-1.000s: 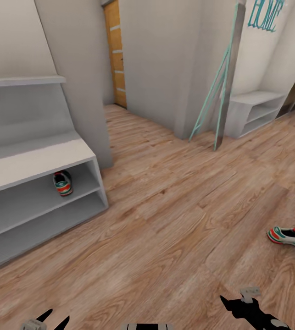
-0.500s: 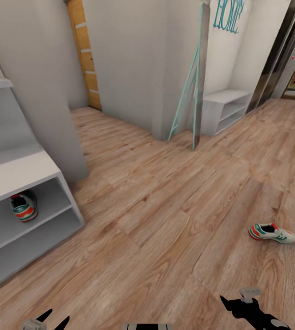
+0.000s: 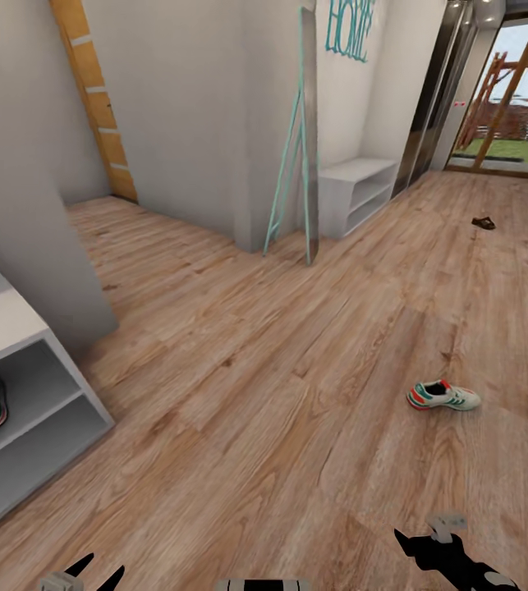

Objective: Pick up the two gym shoes and the two sandals from the corridor floor and place them onto the hallstand (shoe rack) in the corridor, making sure they are on the rack and not on the floor. Arrange them so the two gym shoes are next to each other and the two sandals are next to each other.

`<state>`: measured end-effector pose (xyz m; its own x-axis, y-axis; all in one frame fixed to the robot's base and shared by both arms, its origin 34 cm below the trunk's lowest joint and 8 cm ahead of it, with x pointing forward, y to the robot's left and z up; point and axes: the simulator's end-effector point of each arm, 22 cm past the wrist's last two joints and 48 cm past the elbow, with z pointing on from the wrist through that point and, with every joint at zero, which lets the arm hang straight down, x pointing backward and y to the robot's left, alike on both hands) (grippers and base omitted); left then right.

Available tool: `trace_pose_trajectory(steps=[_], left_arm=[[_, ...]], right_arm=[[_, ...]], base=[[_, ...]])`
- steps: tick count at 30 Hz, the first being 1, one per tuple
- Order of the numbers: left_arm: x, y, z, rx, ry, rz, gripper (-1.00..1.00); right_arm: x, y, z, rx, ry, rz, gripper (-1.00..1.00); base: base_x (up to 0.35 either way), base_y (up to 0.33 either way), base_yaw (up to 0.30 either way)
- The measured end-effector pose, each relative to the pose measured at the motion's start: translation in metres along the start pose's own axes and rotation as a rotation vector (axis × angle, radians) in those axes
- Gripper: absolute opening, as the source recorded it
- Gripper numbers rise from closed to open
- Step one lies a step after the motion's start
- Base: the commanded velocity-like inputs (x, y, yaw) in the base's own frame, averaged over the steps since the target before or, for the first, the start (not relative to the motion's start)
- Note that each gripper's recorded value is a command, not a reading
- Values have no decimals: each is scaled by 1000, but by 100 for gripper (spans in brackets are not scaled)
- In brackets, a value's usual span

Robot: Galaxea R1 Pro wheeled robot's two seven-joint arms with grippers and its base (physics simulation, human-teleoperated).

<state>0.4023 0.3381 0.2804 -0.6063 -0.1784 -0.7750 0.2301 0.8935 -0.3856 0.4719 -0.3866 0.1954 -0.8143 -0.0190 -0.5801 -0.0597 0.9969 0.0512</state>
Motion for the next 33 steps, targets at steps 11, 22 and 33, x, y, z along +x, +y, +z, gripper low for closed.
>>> trace_pose_trajectory(steps=[11, 22, 33], left_arm=[[0, 0, 0, 0, 0, 0, 100], [0, 0, 0, 0, 0, 0, 100], [0, 0, 0, 0, -1, 0, 100]], right_arm=[[0, 0, 0, 0, 0, 0, 100], [0, 0, 0, 0, 0, 0, 100], [0, 0, 0, 0, 0, 0, 100]], base=[[1, 0, -300], [127, 0, -300], [317, 0, -300]])
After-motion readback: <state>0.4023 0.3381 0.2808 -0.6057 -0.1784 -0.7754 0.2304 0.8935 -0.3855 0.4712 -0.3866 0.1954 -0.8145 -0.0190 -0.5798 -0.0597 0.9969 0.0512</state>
